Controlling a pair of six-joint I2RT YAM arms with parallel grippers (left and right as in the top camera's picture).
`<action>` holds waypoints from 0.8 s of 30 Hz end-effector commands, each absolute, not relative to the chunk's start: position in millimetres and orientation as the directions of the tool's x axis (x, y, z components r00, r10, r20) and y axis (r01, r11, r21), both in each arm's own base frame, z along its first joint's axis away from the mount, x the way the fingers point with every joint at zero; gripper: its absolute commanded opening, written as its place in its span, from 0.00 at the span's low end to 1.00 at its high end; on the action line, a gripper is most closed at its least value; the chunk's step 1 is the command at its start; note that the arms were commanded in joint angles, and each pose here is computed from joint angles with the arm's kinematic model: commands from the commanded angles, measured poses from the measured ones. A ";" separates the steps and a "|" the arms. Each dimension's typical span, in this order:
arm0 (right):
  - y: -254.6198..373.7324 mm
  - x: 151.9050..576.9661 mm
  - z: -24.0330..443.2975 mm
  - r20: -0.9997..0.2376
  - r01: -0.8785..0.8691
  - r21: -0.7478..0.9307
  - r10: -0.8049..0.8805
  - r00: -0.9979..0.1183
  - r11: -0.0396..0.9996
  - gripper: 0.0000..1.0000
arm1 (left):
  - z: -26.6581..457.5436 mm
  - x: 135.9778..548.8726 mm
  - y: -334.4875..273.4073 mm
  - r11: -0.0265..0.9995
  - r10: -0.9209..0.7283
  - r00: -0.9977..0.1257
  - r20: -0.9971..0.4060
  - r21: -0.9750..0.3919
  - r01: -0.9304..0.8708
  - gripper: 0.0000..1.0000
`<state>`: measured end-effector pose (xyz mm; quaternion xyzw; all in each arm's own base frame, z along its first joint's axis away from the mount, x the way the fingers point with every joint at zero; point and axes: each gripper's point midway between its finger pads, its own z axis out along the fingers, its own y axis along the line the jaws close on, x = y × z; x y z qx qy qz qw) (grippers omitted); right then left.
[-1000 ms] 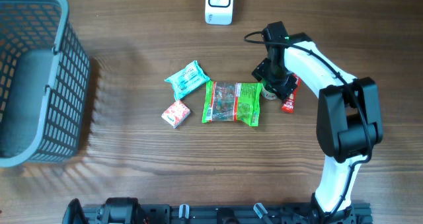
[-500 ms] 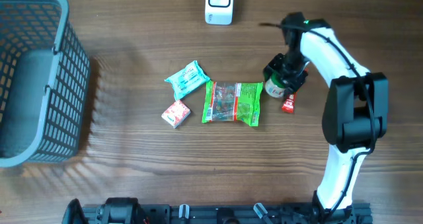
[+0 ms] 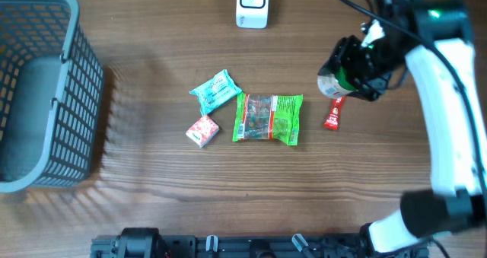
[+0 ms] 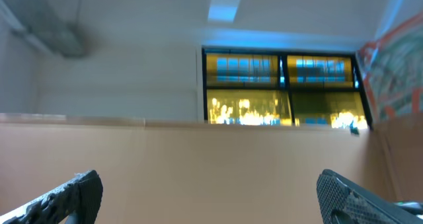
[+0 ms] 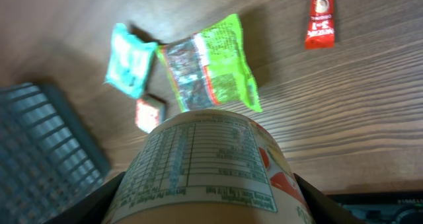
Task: Scan the item barcode
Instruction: 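Lift the jar with the right gripper and swing it rightward, then hold the jar label up to the white scanner with the right gripper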
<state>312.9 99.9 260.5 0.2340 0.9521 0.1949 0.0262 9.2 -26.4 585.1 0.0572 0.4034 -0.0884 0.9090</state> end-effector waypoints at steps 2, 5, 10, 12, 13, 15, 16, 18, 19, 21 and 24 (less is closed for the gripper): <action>105.0 286.6 315.4 -0.077 0.354 0.508 0.450 -0.890 0.786 0.62 | 565.9 -53.5 -21.5 0.985 -0.091 0.789 -0.608 0.063 0.162 1.00; 107.3 278.6 325.6 -0.093 0.331 0.536 0.444 -0.891 0.776 0.62 | 558.5 -41.6 -19.4 0.988 -0.082 0.796 -0.600 0.054 0.143 1.00; 116.7 274.9 324.9 -0.095 0.304 0.531 0.413 -0.906 0.791 0.62 | 526.2 23.2 27.3 0.986 -0.077 0.711 -0.699 -0.161 -0.051 1.00; 113.0 276.2 322.7 -0.107 0.310 0.514 0.418 -0.902 0.800 0.62 | 480.7 63.8 38.0 0.970 -0.113 0.557 -0.822 -0.213 -0.116 1.00; 112.8 276.3 322.7 -0.108 0.309 0.513 0.417 -0.902 0.801 0.62 | 453.0 85.4 37.7 0.967 -0.136 0.464 -0.875 -0.218 -0.128 1.00; 112.1 276.6 322.4 -0.111 0.309 0.510 0.418 -0.902 0.803 0.63 | 406.6 122.5 36.6 0.970 -0.126 0.328 -0.936 -0.186 -0.159 1.00; 109.2 277.5 321.3 -0.121 0.314 0.497 0.423 -0.898 0.809 0.63 | 380.9 144.0 33.9 0.973 -0.126 0.270 -0.955 -0.172 -0.156 1.00; 103.3 279.4 319.3 -0.140 0.324 0.471 0.432 -0.891 0.821 0.63 | 345.0 175.4 18.1 0.986 -0.126 0.204 -0.971 -0.144 -0.079 1.00; 101.3 280.1 318.8 -0.147 0.328 0.463 0.436 -0.888 0.824 0.63 | 329.9 186.9 10.8 0.990 -0.125 0.180 -0.976 -0.135 -0.041 1.00; 94.6 282.2 316.8 -0.168 0.341 0.433 0.446 -0.879 0.834 0.62 | 283.1 210.2 -17.6 0.995 -0.025 0.093 -0.995 -0.015 0.101 1.00; 86.0 285.0 315.0 -0.199 0.354 0.396 0.456 -0.867 0.847 0.62 | 236.3 220.4 -41.0 0.972 0.007 -0.004 -1.000 0.006 0.234 1.00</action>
